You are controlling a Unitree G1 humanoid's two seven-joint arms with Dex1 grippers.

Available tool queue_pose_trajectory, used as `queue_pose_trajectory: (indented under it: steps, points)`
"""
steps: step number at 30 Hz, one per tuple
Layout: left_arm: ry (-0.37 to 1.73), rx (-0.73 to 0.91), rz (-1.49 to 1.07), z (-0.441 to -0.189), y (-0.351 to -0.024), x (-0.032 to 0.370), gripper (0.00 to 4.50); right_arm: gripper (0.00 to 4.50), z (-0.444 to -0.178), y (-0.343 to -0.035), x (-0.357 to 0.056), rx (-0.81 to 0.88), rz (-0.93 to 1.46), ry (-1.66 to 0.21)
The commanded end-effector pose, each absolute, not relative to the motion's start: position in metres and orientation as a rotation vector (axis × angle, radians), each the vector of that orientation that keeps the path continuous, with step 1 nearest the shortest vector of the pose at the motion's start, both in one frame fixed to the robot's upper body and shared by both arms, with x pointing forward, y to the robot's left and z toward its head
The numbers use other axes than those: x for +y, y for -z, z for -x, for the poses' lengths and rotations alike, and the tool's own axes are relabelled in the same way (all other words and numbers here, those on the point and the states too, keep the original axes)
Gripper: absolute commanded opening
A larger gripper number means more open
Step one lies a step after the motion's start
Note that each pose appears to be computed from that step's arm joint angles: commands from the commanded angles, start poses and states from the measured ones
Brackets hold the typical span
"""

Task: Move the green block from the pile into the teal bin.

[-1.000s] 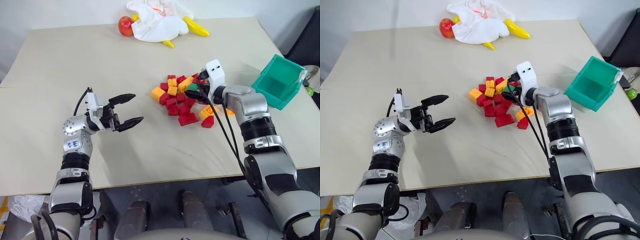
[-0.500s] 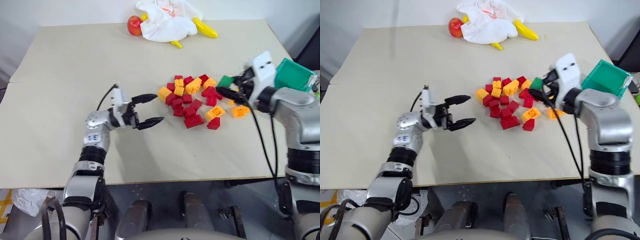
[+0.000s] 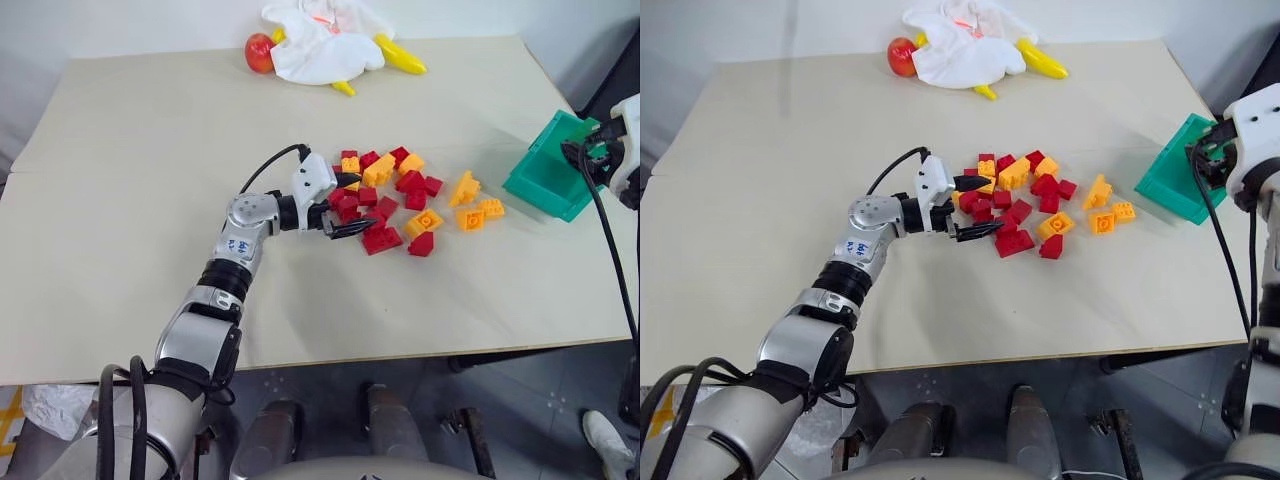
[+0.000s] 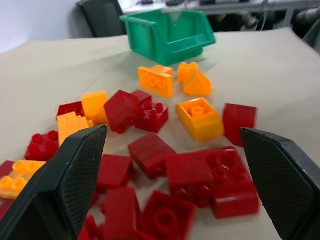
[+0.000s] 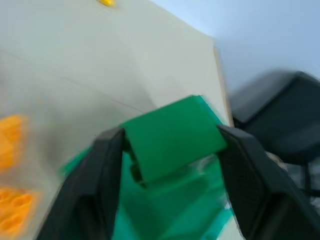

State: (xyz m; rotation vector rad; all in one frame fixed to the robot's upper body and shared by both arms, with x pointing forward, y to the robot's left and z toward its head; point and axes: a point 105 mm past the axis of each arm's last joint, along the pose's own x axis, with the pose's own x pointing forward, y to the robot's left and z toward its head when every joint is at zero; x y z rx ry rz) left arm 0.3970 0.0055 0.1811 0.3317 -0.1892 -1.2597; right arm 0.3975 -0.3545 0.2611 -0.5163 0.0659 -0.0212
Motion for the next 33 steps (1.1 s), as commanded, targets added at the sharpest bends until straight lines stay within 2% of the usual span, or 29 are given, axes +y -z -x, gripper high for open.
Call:
queue_pose_trajectory:
  steps: [1, 3, 5, 7, 10, 13, 17, 21, 26, 29, 33]
  points:
    - [1.273, -0.205, -0.361, -0.399, -0.196, -0.002, 4.50, 3.14, -0.407, -0.264, -0.364, 0.048, 0.428, 0.048]
    - [1.240, -0.182, -0.343, -0.404, -0.197, -0.002, 4.50, 3.81, -0.411, -0.265, -0.367, 0.040, 0.430, 0.082]
    - [1.198, -0.214, -0.206, -0.407, -0.208, 0.001, 4.50, 4.47, -0.412, -0.266, -0.369, 0.042, 0.470, 0.101]
    - [1.166, -0.214, -0.151, -0.411, -0.212, 0.006, 4.50, 4.49, -0.412, -0.269, -0.364, 0.027, 0.483, 0.081]
    - [1.185, -0.142, -0.221, -0.410, -0.202, 0.011, 4.50, 4.49, -0.409, -0.276, -0.356, -0.012, 0.496, 0.064]
    - [1.193, -0.159, -0.174, -0.405, -0.203, 0.023, 4.50, 4.49, -0.396, -0.274, -0.325, -0.057, 0.471, -0.061]
    - [1.153, -0.059, -0.189, -0.405, -0.180, 0.048, 4.50, 4.49, -0.361, -0.242, -0.263, -0.063, 0.448, -0.362]
    - [1.128, -0.002, -0.259, -0.396, -0.159, 0.083, 4.50, 4.49, -0.327, -0.204, -0.224, -0.016, 0.428, -0.588]
    - [1.074, 0.038, -0.298, -0.384, -0.147, 0.131, 4.50, 4.49, -0.296, -0.180, -0.220, -0.013, 0.402, -0.714]
    - [1.075, 0.109, -0.292, -0.363, -0.134, 0.174, 4.50, 4.49, -0.277, -0.163, -0.235, 0.028, 0.394, -0.782]
    - [1.021, 0.117, -0.307, -0.355, -0.134, 0.200, 4.50, 4.49, -0.275, -0.161, -0.252, 0.026, 0.397, -0.787]
